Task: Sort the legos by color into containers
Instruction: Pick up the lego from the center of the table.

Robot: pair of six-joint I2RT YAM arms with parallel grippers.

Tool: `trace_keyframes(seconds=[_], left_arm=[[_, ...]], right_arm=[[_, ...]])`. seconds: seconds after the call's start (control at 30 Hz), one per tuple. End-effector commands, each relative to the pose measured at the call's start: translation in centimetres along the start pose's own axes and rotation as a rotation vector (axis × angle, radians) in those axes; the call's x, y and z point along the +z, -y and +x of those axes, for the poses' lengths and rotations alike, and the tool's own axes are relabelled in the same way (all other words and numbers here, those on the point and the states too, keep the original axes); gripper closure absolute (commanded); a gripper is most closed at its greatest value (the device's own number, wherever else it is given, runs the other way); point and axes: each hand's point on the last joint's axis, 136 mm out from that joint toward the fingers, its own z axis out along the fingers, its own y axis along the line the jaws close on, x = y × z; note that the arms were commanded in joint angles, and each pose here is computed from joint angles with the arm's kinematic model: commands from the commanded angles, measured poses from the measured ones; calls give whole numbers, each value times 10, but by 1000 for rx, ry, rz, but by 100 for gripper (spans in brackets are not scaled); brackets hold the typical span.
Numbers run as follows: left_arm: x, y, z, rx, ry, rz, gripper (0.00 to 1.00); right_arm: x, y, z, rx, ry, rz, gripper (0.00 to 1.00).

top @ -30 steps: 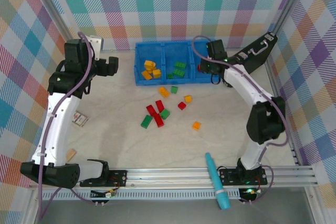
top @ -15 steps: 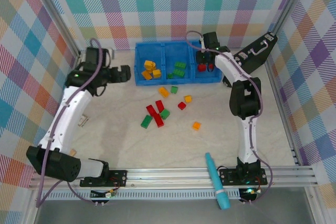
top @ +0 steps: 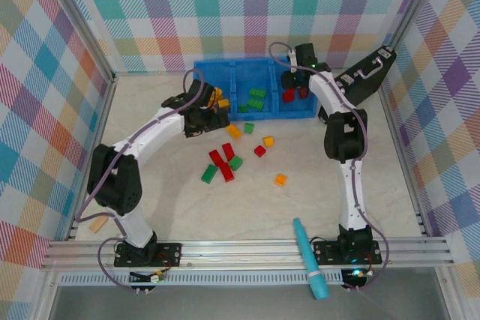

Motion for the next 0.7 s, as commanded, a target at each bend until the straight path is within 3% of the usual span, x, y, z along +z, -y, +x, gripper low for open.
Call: trace_keyframes(seconds=[0.0,0.2,0.67], left_arm=[[9,20,-8,-115,7,42,5],[41,25,-6,-211,-9,25,11],[90,41,1,-187,-59,-63,16]], right_arm=[[-8,-10,-7,-40,25,-49,44],[-35,-19,-18,-54,93,-94,38],[-72,-24,-14,-28,117,-165,38]])
